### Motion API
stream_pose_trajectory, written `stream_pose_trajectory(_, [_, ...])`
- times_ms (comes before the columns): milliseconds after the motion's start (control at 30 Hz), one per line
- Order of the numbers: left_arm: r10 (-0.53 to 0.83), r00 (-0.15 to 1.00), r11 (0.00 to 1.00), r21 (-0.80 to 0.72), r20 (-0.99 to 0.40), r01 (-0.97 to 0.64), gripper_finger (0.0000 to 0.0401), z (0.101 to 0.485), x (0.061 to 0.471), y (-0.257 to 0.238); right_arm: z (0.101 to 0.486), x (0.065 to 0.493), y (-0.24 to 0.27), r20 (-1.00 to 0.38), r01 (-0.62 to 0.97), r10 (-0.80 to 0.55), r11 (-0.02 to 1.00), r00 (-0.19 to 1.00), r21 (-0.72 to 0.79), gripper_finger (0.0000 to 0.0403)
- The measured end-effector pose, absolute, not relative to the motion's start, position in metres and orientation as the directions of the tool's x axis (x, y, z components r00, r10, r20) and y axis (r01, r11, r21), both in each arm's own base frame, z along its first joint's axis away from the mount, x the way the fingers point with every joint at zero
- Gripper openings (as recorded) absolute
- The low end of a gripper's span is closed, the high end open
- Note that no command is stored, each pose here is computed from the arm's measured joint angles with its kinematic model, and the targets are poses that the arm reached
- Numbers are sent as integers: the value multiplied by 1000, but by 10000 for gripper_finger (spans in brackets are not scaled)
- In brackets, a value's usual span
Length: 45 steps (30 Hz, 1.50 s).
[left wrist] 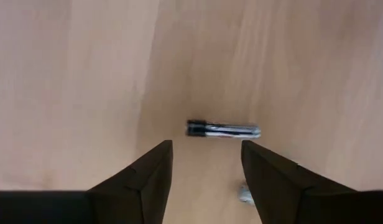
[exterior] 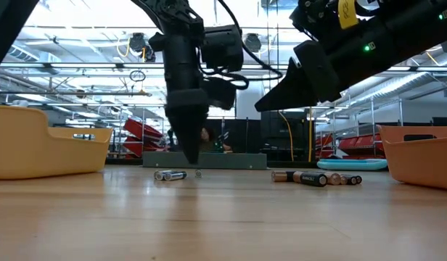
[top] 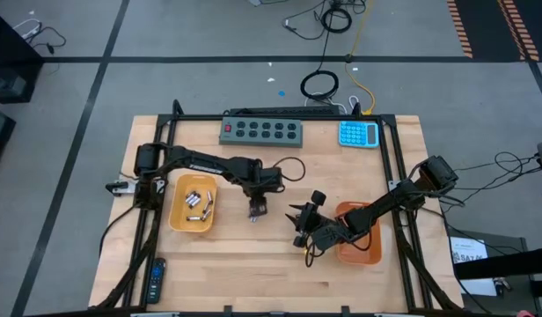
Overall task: Sort batteries
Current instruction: Put the silver battery into the yellow bin
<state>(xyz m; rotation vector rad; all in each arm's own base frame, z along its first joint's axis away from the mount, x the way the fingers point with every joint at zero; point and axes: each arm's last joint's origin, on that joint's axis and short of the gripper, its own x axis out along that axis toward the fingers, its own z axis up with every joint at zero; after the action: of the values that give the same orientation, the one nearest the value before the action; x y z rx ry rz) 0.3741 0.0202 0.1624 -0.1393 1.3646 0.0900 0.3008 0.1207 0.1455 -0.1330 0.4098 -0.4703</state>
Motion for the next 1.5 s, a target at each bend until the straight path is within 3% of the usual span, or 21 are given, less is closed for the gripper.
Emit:
stream_pose_trajectory(100, [9,188,997,23,-982,69,200,163,373,16,146,301,121,-353,412,-464,885,812,-216,134])
stream_pose_trajectory(233, [27,182,937,88,-983,338,200,163,372,8,146,301,121,-353,412,-464,885,812,-216,134])
stream_pose_trajectory(600, [72,207,542,212,-976,813,200,163,374,-18,145,301,121,-356,416,-464,885,811,-206,134])
stream_pose_trajectory(867, [70,300,397,302,-951,867,200,165,383,-17,145,300,122,-358,420,-461,887,812,-191,134])
stream_pose_trajectory(1167, [72,269,282,278,-960,918,200,163,380,-16,143,299,122,-376,412,-448,894,811,-175,134])
stream_pose_trajectory(1500, [76,232,248,244,-970,937,200,150,382,-10,143,299,123,-376,413,-444,896,813,-165,134])
